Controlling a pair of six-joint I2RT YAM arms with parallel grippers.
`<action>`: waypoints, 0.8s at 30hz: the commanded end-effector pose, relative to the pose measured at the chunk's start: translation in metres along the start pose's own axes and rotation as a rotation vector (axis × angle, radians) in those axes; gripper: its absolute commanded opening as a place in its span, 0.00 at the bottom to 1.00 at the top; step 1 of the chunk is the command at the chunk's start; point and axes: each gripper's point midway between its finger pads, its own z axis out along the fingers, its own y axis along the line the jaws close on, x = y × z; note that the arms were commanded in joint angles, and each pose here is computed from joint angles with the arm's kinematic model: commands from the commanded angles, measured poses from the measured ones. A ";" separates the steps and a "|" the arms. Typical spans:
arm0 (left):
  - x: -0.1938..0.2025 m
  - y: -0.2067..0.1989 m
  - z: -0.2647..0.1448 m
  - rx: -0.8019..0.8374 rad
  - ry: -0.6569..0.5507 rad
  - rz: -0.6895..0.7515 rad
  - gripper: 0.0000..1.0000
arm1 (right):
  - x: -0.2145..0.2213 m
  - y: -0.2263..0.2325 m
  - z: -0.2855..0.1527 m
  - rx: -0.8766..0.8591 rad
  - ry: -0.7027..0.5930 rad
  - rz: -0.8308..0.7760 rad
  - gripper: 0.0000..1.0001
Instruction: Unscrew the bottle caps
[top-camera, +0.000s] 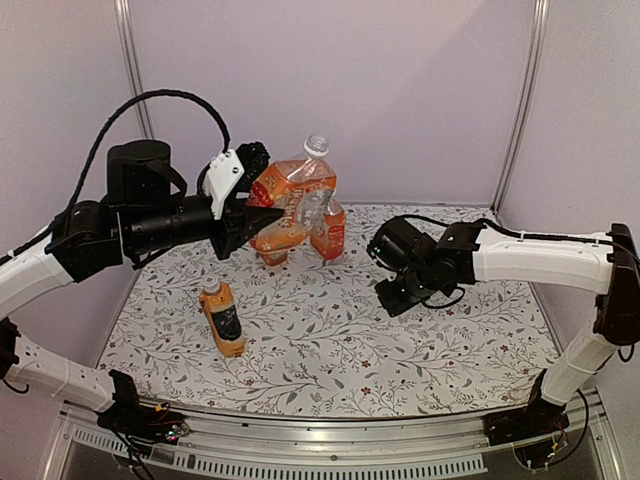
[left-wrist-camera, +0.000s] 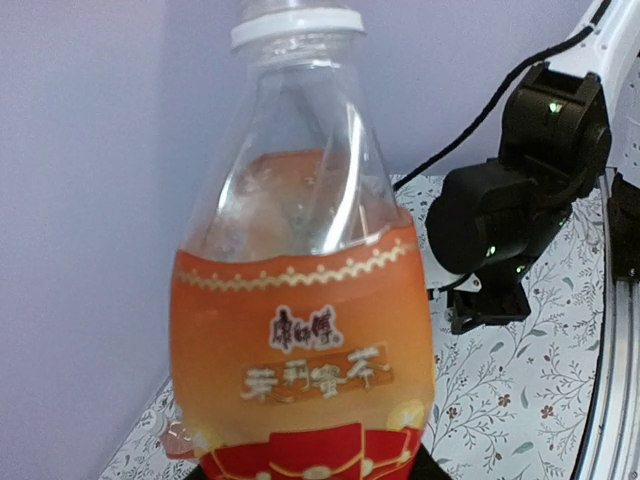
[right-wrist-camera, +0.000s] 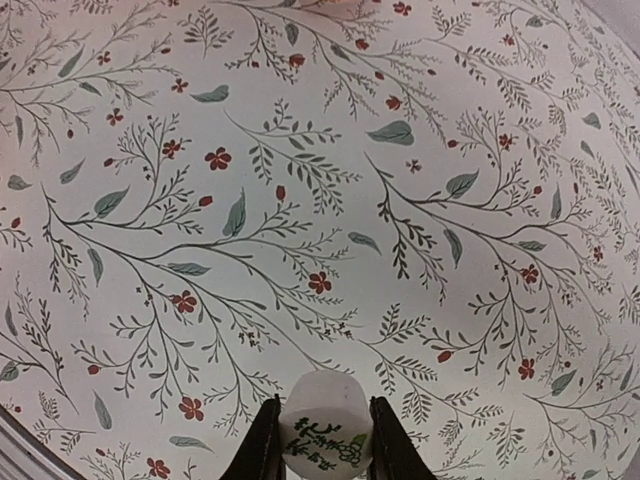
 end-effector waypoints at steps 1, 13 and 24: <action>-0.019 0.018 -0.010 -0.063 -0.063 -0.080 0.00 | 0.037 0.014 0.035 0.010 0.191 0.140 0.00; -0.017 0.018 -0.009 -0.058 -0.057 -0.045 0.00 | 0.086 0.064 0.085 -0.009 0.400 0.050 0.01; -0.015 0.013 -0.012 -0.038 -0.066 -0.041 0.00 | 0.061 0.075 0.060 -0.091 0.354 0.056 0.92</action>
